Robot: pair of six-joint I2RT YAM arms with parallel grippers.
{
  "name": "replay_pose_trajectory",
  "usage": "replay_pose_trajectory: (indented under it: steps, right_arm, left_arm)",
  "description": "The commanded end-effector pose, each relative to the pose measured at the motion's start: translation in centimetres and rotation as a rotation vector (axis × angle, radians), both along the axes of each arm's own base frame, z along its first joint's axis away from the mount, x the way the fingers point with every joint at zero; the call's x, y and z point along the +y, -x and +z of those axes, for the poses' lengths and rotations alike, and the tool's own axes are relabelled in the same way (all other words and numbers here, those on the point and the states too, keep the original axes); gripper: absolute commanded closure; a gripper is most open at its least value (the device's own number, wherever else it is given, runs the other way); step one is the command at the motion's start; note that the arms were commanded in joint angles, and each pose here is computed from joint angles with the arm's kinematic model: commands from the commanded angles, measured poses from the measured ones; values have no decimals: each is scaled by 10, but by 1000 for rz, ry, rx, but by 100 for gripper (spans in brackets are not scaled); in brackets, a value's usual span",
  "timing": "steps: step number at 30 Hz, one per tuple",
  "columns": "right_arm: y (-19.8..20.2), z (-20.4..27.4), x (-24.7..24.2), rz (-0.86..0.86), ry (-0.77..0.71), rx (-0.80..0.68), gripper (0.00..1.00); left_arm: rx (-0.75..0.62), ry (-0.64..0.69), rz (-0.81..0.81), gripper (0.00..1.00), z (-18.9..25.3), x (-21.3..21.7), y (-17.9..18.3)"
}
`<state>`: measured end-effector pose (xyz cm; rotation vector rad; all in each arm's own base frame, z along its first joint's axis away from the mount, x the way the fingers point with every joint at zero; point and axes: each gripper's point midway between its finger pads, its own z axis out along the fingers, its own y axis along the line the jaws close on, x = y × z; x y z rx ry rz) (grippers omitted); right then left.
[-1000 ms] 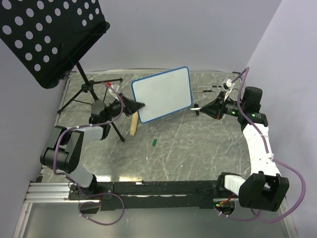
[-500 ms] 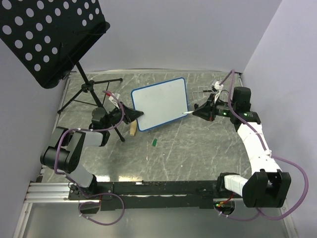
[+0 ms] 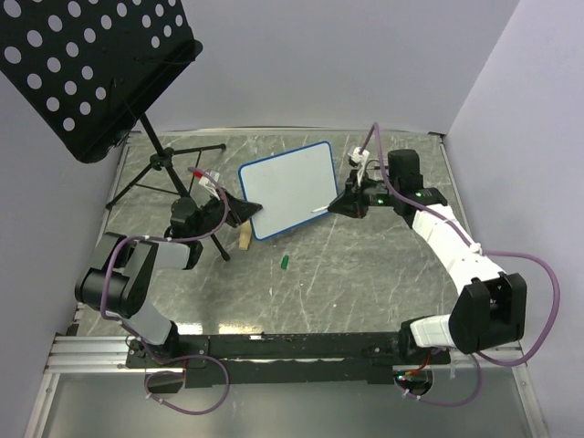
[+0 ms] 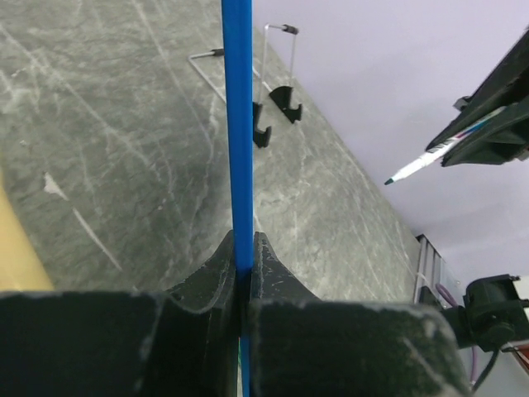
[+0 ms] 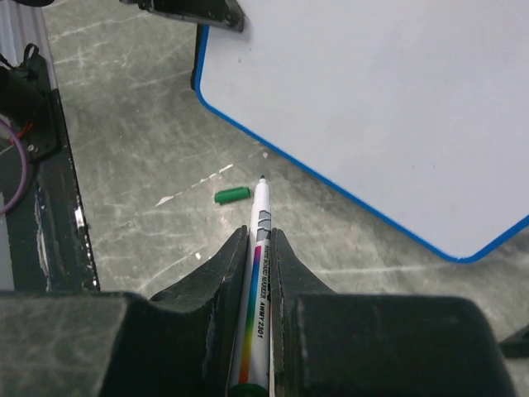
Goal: Write a sentence on the whiteboard
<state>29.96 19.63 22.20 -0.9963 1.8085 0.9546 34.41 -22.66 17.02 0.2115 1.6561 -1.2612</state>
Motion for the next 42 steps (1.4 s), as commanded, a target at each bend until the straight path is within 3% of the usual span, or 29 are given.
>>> replay_pose_trajectory:
  steps: [1, 7, 23, 42]
  right_arm:
    - [-8, 14, 15, 33, -5, -81, 100]
    - [1, 19, 12, 38, -14, -150, 100]
    - [-3, 20, 17, -1, -32, -153, 100]
    - [-33, 26, 108, 60, -20, -207, 100]
  left_arm:
    - [-168, 27, 18, 99, 44, -2, -2]
    - [-145, 29, -20, 99, 45, -12, 4]
    - [-164, 4, -12, 99, 53, -16, 2]
    - [-116, 64, -33, 99, 39, -19, 6]
